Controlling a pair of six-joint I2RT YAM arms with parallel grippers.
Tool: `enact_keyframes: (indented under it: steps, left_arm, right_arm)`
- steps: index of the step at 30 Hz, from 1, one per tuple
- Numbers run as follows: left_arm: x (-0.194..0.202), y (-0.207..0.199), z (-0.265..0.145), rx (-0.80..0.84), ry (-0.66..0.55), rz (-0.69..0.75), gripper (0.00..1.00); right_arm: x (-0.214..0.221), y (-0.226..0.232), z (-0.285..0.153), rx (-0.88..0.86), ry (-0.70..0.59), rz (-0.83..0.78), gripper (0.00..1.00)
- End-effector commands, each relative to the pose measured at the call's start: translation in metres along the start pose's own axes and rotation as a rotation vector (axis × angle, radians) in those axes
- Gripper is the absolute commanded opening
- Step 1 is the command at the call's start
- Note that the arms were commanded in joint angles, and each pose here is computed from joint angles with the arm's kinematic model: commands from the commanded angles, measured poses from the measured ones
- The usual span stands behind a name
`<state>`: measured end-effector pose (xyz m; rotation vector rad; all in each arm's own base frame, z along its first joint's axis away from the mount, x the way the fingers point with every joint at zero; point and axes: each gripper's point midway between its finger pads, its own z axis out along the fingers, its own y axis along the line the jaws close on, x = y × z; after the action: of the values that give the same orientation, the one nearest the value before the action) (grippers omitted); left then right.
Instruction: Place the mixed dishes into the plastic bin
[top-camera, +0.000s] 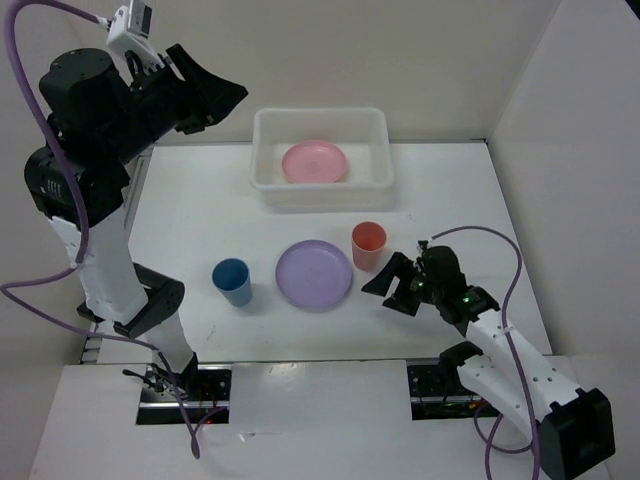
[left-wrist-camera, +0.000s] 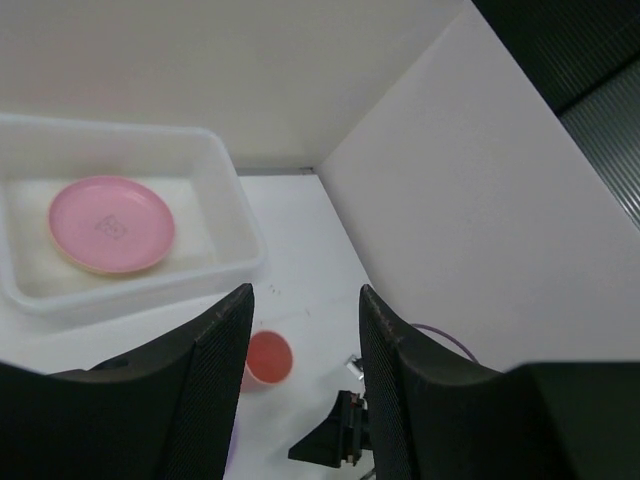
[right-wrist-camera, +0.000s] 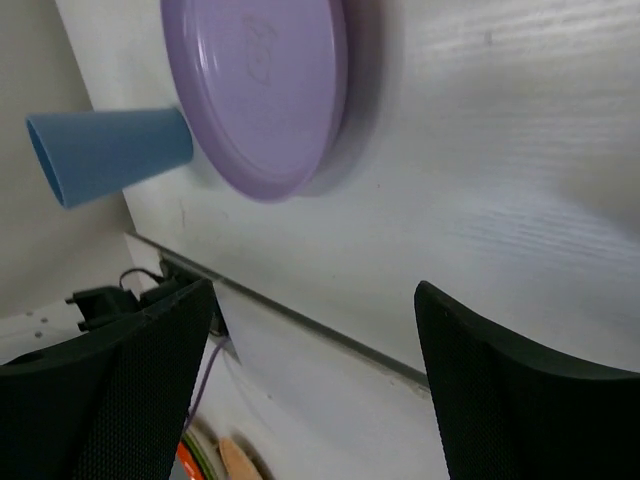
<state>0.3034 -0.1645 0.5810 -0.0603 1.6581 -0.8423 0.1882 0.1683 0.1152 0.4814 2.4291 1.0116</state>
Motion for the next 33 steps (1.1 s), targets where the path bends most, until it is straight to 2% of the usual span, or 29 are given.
enact_keyframes:
  steps: [1, 4, 7, 10, 13, 14, 15, 16, 17, 18, 19, 21, 22, 25, 28, 33]
  left_arm:
    - [0.026, 0.016, 0.011, -0.068, 0.096, 0.007, 0.54]
    - [0.022, -0.003, 0.003, 0.019, 0.084, 0.000, 0.54]
    - [0.024, -0.038, -0.012, 0.176, 0.112, -0.012, 0.54]
    - [-0.001, -0.046, -0.045, 0.153, -0.008, -0.020, 0.54]
    - [-0.030, -0.055, -0.099, 0.154, -0.148, -0.011, 0.54]
    - [-0.033, -0.056, -0.107, 0.152, -0.162, -0.011, 0.54]
    - [-0.024, -0.047, -0.098, 0.112, -0.120, -0.018, 0.54]
    - [-0.028, -0.043, -0.100, 0.085, -0.139, -0.020, 0.54]
    - [-0.034, -0.043, -0.124, 0.079, -0.180, -0.020, 0.54]
    - [-0.046, -0.040, -0.130, 0.057, -0.247, -0.024, 0.54]
    - [-0.030, -0.025, -0.134, 0.009, -0.222, -0.028, 0.54]
    - [-0.035, -0.024, -0.141, 0.030, -0.295, -0.044, 0.54]
    - [-0.020, -0.012, -0.145, 0.005, -0.286, -0.056, 0.53]
    - [-0.012, 0.001, -0.146, -0.034, -0.289, -0.060, 0.53]
    - [0.010, 0.018, -0.129, -0.087, -0.215, -0.051, 0.54]
    - [0.024, 0.023, -0.116, -0.092, -0.168, -0.050, 0.56]
  right_arm:
    - [0.008, 0.030, 0.012, -0.152, -0.013, 0.064, 0.85]
    - [0.026, 0.037, 0.026, -0.180, -0.012, 0.127, 0.84]
    - [0.042, 0.049, 0.038, -0.212, -0.011, 0.193, 0.83]
    - [0.046, 0.048, 0.051, -0.184, -0.033, 0.212, 0.83]
    - [0.045, 0.048, 0.066, -0.168, -0.025, 0.254, 0.83]
    - [0.047, 0.045, 0.069, -0.160, -0.022, 0.267, 0.83]
    - [0.049, 0.041, 0.075, -0.141, -0.019, 0.274, 0.83]
    - [0.047, 0.039, 0.078, -0.135, -0.033, 0.284, 0.82]
    - [0.047, 0.041, 0.081, -0.139, -0.033, 0.306, 0.82]
    - [0.049, 0.037, 0.086, -0.119, -0.032, 0.316, 0.79]
    - [0.049, 0.033, 0.089, -0.102, -0.047, 0.333, 0.78]
    - [0.055, 0.039, 0.090, -0.124, -0.052, 0.384, 0.78]
    - [0.053, 0.035, 0.091, -0.110, -0.088, 0.401, 0.78]
    - [0.062, 0.026, 0.093, -0.088, -0.112, 0.459, 0.78]
    - [0.064, 0.020, 0.095, -0.093, -0.131, 0.538, 0.78]
    - [0.066, 0.019, 0.111, -0.067, -0.150, 0.571, 0.73]
